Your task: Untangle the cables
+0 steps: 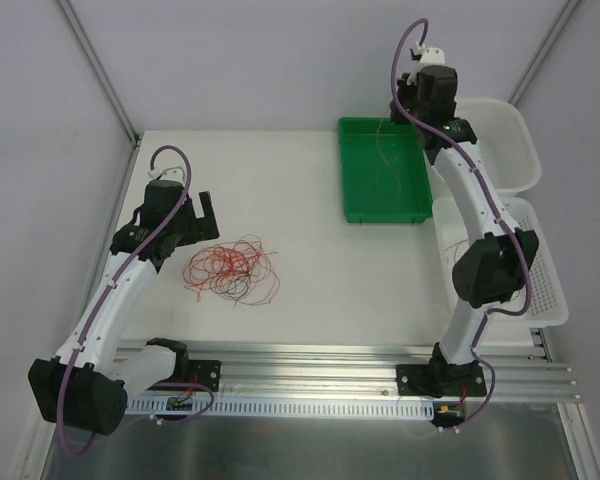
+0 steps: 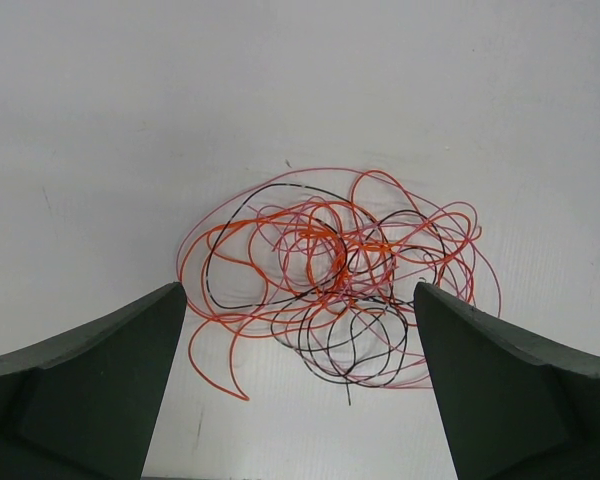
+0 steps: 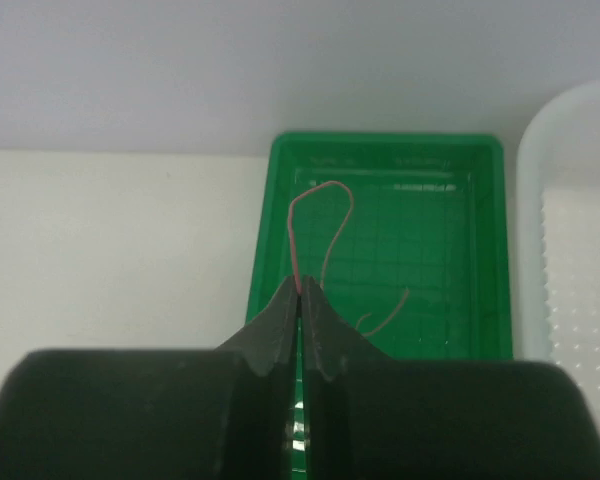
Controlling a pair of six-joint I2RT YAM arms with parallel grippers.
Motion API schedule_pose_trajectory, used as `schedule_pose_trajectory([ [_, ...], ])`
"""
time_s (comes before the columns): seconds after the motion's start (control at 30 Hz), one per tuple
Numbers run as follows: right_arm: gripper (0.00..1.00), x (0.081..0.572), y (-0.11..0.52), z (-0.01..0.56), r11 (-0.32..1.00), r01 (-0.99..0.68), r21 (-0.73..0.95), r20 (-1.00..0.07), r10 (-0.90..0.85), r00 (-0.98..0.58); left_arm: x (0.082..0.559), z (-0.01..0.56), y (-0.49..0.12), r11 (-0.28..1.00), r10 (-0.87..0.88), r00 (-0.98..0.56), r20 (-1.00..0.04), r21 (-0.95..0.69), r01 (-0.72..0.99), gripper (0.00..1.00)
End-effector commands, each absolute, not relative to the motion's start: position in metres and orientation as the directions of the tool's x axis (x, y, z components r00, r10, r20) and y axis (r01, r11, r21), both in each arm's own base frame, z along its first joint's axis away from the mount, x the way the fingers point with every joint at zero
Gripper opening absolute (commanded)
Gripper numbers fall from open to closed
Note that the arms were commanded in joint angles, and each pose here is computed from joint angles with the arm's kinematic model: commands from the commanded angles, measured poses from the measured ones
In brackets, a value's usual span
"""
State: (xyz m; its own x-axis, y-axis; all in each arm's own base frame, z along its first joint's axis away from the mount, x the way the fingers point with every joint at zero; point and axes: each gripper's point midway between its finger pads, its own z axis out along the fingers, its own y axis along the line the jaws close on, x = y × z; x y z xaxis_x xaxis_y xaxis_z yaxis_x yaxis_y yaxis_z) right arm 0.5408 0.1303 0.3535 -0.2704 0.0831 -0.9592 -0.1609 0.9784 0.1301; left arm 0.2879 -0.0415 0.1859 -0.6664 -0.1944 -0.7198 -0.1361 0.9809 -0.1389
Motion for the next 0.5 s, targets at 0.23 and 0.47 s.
schedule_pose_trajectory([
  [0.23, 0.04, 0.575, 0.124, 0.172, 0.979, -0.033, 0.201, -0.811, 0.148, -0.566, 0.287, 0.185, -0.044, 0.983, -0.181, -0.665, -0.725, -0.145, -0.110, 0.99],
  [0.47, 0.84, 0.543, 0.126, 0.195, 0.974, -0.046, 0.222, -0.803, 0.155, -0.576, 0.287, 0.185, -0.049, 0.982, -0.186, -0.669, -0.719, -0.167, -0.094, 0.99],
])
